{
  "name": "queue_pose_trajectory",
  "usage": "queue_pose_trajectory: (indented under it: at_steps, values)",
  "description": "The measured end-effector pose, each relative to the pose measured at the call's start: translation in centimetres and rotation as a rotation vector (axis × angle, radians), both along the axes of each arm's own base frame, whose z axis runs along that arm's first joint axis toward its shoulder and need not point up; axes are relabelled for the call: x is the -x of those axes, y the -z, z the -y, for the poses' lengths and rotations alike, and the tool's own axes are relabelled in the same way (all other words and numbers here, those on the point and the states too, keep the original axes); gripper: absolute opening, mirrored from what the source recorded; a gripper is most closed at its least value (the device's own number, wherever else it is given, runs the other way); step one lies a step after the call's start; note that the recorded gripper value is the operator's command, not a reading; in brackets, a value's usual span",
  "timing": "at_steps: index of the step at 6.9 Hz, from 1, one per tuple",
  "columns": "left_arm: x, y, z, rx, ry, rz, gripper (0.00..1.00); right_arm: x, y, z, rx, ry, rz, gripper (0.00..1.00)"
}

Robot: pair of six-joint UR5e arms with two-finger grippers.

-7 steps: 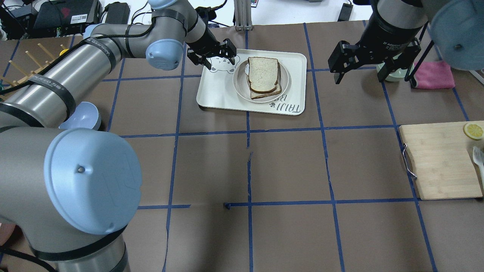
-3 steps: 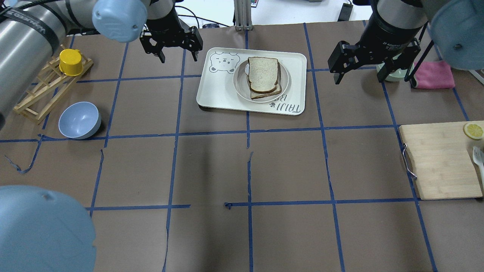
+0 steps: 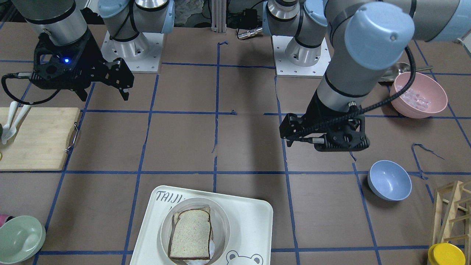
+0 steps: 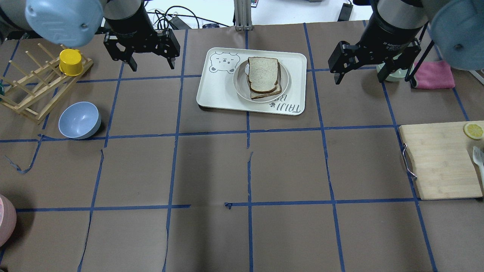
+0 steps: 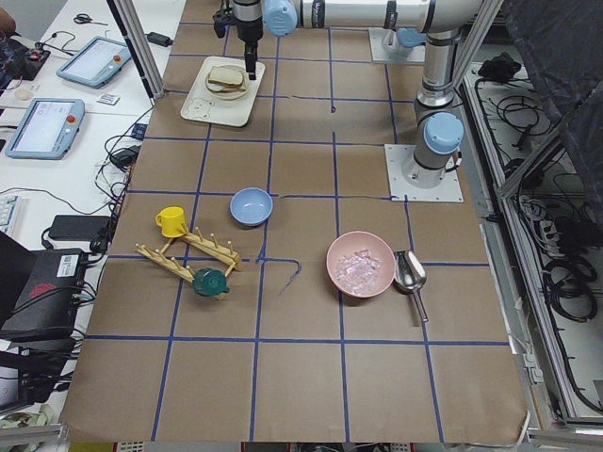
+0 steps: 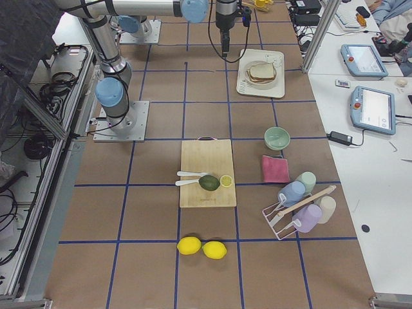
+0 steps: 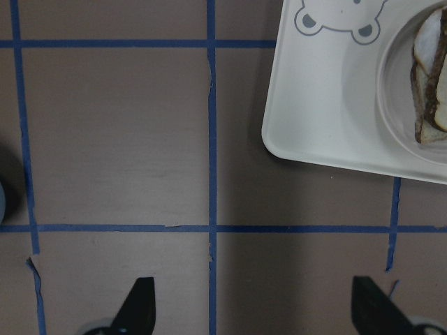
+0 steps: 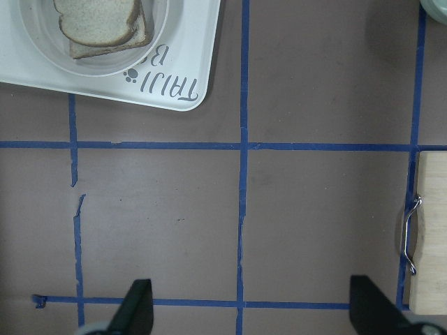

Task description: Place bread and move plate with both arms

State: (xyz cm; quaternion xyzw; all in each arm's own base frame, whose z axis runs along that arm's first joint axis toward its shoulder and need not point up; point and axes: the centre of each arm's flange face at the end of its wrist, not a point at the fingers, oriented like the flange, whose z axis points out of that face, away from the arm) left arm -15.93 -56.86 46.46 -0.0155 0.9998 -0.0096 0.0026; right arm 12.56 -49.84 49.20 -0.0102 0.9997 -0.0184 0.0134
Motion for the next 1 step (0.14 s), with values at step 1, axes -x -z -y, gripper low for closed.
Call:
queue_pose_trajectory:
  at_steps: [1]
  values:
    - [-0.26,-0.66,-2.11,0.004,-0.004,-0.001,1.0,-0.01,0.0,0.0,0.0,0.0,0.001,1.0]
